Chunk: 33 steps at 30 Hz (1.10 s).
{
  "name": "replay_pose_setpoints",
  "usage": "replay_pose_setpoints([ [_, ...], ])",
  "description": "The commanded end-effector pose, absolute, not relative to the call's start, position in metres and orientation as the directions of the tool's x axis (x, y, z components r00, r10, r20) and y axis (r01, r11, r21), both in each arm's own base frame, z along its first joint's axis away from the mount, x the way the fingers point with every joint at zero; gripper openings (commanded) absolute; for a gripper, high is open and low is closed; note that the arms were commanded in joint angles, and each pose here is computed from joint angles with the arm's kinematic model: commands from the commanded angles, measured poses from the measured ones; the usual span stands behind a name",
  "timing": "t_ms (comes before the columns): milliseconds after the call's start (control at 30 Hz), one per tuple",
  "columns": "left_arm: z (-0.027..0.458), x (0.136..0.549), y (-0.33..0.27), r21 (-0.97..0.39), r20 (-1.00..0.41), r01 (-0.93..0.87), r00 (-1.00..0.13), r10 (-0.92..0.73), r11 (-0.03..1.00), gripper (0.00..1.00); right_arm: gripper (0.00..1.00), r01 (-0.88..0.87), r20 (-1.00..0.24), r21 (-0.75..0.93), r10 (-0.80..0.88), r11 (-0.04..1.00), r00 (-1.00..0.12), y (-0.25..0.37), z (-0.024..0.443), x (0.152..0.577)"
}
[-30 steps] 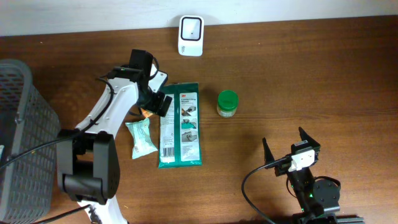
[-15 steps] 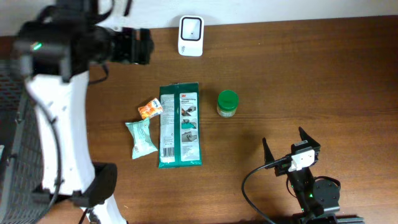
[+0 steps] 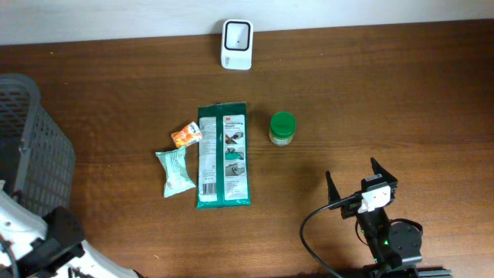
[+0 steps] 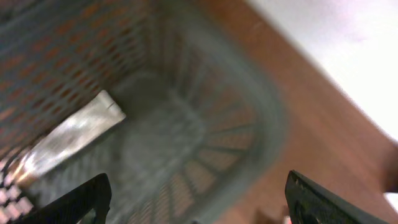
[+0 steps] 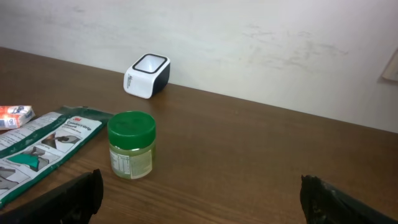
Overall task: Scan the item barcode
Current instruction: 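Reach the left gripper into the basket and grasp the white Pantene tube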
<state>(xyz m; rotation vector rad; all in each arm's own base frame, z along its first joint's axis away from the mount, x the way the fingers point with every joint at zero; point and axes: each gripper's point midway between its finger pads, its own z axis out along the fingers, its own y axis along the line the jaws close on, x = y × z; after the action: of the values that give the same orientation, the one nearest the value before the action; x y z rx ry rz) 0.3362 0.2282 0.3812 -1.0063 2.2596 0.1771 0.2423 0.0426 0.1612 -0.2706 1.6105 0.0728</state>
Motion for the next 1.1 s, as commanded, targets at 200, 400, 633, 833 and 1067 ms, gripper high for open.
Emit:
replay_pose_setpoints([
  [200,0.262,0.248,0.326,0.090,-0.340,-0.914,-0.401,-0.850,0.395,0.85,0.98,-0.231,-0.991,-0.113,-0.126,0.966,-0.039,0.045,0.158,0.242],
  [400,0.207,0.224,0.340,0.268,-0.264,-0.895,-0.423,-0.867,0.355,0.84,0.98,-0.231,-0.991,-0.114,-0.126,0.966,-0.039,0.045,0.158,0.242],
  [633,0.161,0.218,0.350,0.338,-0.226,-0.855,-0.479,-0.848,0.393,0.84,0.98,-0.230,-0.991,-0.114,-0.126,0.967,-0.039,0.045,0.159,0.242],
  [833,0.135,0.175,0.356,0.323,-0.152,-0.886,-0.396,-0.906,0.333,0.80,0.98,-0.230,-0.991,-0.114,-0.126,0.966,-0.039,0.045,0.158,0.242],
  [1067,0.087,0.185,0.350,0.258,-0.103,-0.836,-0.521,-0.847,0.483,0.79,0.98,-0.230,-0.991,-0.114,-0.126,0.966,-0.039,0.045,0.158,0.242],
])
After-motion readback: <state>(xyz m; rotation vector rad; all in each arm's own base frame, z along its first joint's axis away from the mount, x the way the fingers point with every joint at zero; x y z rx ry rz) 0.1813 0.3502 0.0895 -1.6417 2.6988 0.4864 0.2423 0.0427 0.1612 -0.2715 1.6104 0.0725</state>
